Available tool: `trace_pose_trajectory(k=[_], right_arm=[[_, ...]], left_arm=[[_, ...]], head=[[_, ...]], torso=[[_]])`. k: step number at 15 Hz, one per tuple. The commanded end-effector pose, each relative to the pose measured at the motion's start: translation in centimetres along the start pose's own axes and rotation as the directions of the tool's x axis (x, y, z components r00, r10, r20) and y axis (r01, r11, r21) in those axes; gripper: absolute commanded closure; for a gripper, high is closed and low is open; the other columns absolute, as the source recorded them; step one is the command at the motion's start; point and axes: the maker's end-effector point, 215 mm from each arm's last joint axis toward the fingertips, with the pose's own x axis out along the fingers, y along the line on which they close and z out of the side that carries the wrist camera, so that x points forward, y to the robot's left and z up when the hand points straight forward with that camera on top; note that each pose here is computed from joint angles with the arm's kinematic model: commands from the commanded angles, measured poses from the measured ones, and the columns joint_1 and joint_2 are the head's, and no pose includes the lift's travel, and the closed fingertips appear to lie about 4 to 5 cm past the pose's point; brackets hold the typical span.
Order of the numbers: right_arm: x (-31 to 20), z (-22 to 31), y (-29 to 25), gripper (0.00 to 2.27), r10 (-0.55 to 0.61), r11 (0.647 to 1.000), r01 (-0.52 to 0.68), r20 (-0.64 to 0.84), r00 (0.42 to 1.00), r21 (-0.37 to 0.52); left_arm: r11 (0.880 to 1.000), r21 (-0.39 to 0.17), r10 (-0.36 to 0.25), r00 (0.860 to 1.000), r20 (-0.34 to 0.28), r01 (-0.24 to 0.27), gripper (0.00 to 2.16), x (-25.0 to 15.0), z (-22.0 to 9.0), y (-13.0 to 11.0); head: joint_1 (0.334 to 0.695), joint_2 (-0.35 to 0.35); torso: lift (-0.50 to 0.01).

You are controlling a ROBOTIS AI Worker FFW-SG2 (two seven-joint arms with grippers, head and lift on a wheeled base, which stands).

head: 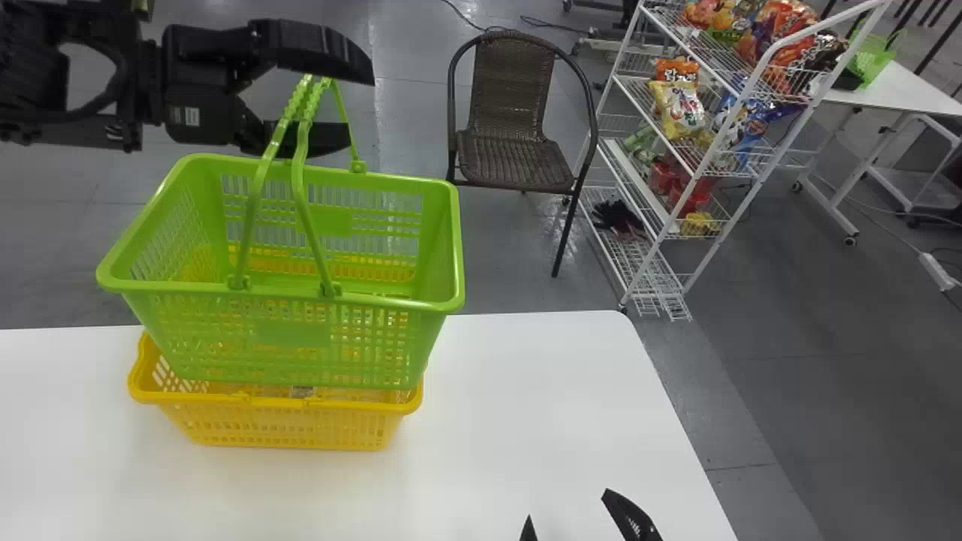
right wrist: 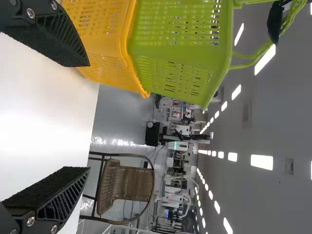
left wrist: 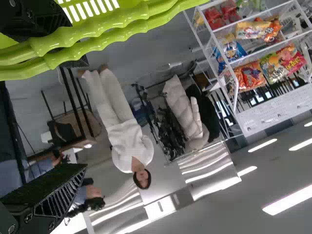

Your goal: Grasp handle with right gripper to insert into left gripper then lift and swing left to center

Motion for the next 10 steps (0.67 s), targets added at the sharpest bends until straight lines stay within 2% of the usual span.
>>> trace_pose_trajectory(k=[1, 4, 5, 7, 10], right_arm=[[-0.1, -0.1, 0.1, 0.05, 0.002, 1.0, -0.002, 0.001, 1.0, 0.001], [-0.1, -0.1, 0.1, 0.05, 0.002, 1.0, -0.002, -0.002, 1.0, 0.001], [-0.1, -0.2, 0.2, 0.05, 0.003, 1.0, -0.003, -0.005, 1.0, 0.002], [-0.1, -0.3, 0.4, 0.05, 0.007, 1.0, -0.007, -0.006, 1.0, 0.004], [-0.2, -0.3, 0.5, 0.05, 0.008, 1.0, -0.008, -0.006, 1.0, 0.004]], left_arm=[[1.0, 0.01, 0.002, 1.0, 0.023, -0.002, 0.07, -1.5, 2.1, -1.3], [0.999, 0.038, -0.015, 0.999, 0.045, 0.014, 0.07, -2.9, 4.2, -3.6], [0.999, 0.031, -0.037, 0.998, 0.048, 0.035, 0.07, -3.1, 4.5, -4.3], [0.998, 0.018, -0.061, 0.996, 0.071, 0.06, 0.14, -4.0, 5.4, -4.9], [0.998, 0.02, -0.056, 0.996, 0.072, 0.054, 0.22, -4.2, 5.4, -4.8]], head=[[0.695, -0.236], [0.695, -0.216], [0.695, -0.204], [0.695, -0.196], [0.695, -0.18]], torso=[[0.0], [0.0], [0.0], [0.0], [0.0]])
